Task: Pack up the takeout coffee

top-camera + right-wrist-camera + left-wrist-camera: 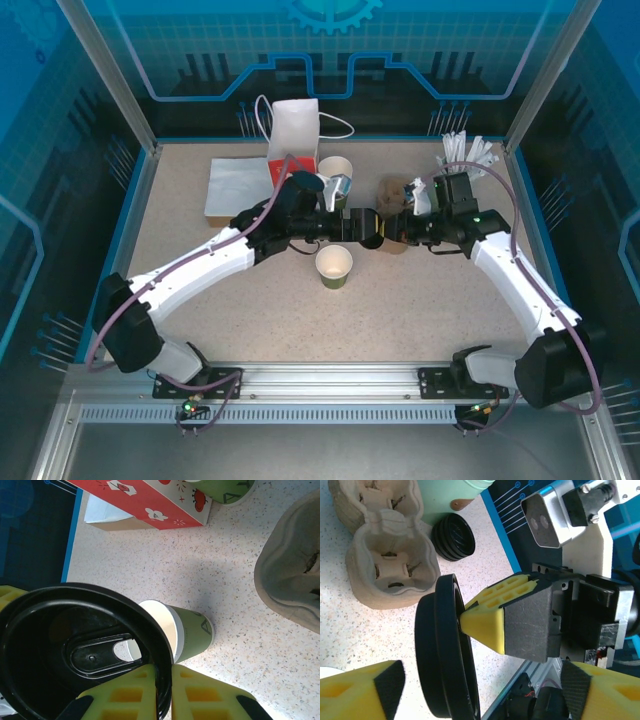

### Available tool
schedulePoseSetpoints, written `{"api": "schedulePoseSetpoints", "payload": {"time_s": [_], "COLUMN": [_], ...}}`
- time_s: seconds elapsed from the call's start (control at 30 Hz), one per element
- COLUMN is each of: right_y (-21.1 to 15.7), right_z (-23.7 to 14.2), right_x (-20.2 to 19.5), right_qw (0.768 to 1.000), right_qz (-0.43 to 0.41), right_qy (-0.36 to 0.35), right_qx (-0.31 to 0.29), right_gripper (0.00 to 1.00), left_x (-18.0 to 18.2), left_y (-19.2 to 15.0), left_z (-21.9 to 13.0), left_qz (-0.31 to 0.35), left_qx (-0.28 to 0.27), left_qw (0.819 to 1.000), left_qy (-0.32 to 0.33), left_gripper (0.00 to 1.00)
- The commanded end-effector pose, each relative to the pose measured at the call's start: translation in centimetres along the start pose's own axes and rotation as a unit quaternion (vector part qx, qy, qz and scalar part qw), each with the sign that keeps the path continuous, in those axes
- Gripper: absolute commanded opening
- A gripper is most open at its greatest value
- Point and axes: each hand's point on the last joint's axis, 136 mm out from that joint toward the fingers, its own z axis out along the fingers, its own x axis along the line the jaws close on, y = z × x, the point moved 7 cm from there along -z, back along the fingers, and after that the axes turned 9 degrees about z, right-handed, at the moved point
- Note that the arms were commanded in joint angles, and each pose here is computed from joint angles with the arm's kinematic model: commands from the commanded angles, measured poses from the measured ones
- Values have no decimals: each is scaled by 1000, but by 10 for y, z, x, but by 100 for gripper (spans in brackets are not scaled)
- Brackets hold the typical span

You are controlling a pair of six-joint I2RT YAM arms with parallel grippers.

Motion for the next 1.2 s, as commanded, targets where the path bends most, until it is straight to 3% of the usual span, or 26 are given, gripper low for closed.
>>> {"api": "schedulePoseSetpoints", "payload": {"time_s": [0.0,0.23,0.43,0.57,0.73,0.87,1.0,1.1,1.17], "right_y": [6,7,7,8,14,17,16,14,12], "right_z": [1,3,8,7,-17,-45,-58,-60,-60], "right_x": [11,15,16,21,29,38,42,42,45], "right_qw": [1000,1000,1000,1000,997,984,947,912,901], "right_qz": [-11,-15,-13,-7,29,107,228,317,346], "right_qy": [-7,-8,-4,13,47,98,177,214,224], "right_qx": [-15,-24,-15,-10,-51,-105,-138,-146,-134], "right_gripper": [14,14,15,23,41,64,69,66,66], "left_x": [-3,2,4,3,-2,-6,-12,-17,-20], "left_y": [5,2,2,3,0,-5,-11,-15,-16], "left_z": [2,8,8,3,-8,-14,-16,-18,-19], "left_qz": [-7,-21,-25,-4,85,183,261,297,312], "left_qx": [-5,4,3,-10,-39,-65,-89,-111,-125], "left_qw": [1000,1000,999,998,985,957,928,917,912], "left_qy": [10,23,31,57,142,217,248,242,235], "left_gripper": [78,63,36,18,10,10,10,10,10]}}
